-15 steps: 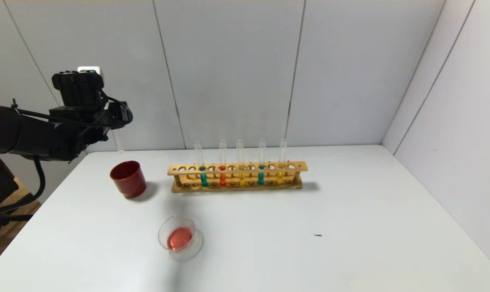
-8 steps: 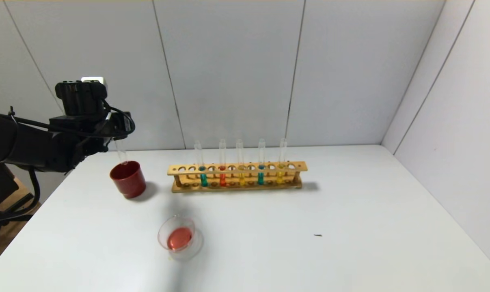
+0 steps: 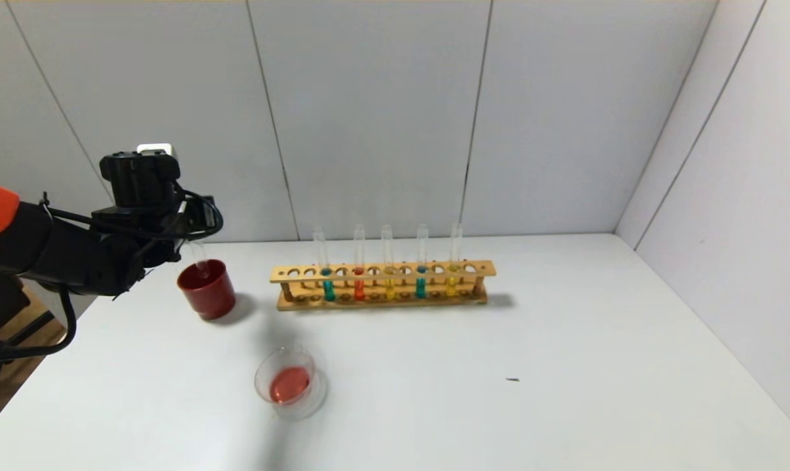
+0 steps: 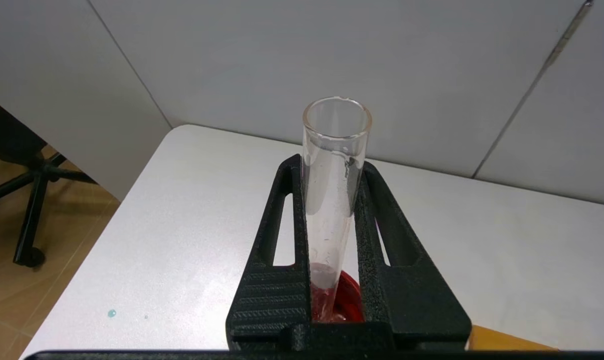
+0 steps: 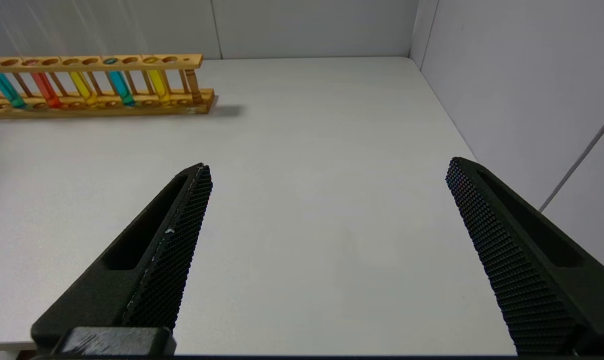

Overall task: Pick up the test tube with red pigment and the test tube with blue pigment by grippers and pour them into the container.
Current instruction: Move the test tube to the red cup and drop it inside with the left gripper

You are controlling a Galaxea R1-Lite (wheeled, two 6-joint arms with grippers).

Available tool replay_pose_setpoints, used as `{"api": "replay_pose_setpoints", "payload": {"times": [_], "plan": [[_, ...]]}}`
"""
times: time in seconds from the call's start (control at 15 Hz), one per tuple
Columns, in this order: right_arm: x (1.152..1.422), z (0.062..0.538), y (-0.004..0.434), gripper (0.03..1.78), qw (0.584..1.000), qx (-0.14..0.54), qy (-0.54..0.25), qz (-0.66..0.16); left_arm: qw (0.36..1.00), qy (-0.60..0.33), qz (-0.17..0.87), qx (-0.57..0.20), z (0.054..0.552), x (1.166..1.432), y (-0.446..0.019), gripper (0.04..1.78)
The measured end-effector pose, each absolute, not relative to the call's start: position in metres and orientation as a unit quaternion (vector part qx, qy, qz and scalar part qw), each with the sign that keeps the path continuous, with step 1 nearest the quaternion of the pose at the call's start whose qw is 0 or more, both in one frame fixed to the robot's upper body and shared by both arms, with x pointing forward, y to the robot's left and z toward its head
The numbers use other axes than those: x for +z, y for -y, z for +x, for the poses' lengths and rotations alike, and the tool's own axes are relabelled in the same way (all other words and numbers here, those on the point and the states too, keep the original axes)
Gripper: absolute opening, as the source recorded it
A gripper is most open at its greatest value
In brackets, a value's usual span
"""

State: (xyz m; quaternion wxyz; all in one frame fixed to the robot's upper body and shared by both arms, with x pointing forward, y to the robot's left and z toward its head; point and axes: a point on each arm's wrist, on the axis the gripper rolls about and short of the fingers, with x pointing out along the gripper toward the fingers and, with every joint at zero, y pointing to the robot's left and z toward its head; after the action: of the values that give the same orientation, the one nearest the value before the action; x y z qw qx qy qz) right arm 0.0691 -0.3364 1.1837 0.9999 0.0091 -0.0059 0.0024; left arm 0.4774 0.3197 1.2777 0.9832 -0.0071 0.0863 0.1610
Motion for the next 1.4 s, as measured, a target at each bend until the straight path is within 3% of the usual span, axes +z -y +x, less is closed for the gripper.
{"api": "replay_pose_setpoints", "payload": {"times": [0.73,1.13,1.4], "plan": [[1.184,0.069,0.336,1.71,1.000,0.003,0.006,0.009,0.972,-0.154,-0.028,0.177,0.477,1.228,-0.342,0.31],[1.184,0.069,0.336,1.71,1.000,0.003,0.006,0.009,0.975,-0.134,-0.027,0.177,0.476,1.225,-0.343,0.31],[1.184,0.069,0.336,1.71,1.000,0.003,0.006,0.009,0.975,-0.136,-0.027,0.176,0.474,1.222,-0.342,0.49]]}}
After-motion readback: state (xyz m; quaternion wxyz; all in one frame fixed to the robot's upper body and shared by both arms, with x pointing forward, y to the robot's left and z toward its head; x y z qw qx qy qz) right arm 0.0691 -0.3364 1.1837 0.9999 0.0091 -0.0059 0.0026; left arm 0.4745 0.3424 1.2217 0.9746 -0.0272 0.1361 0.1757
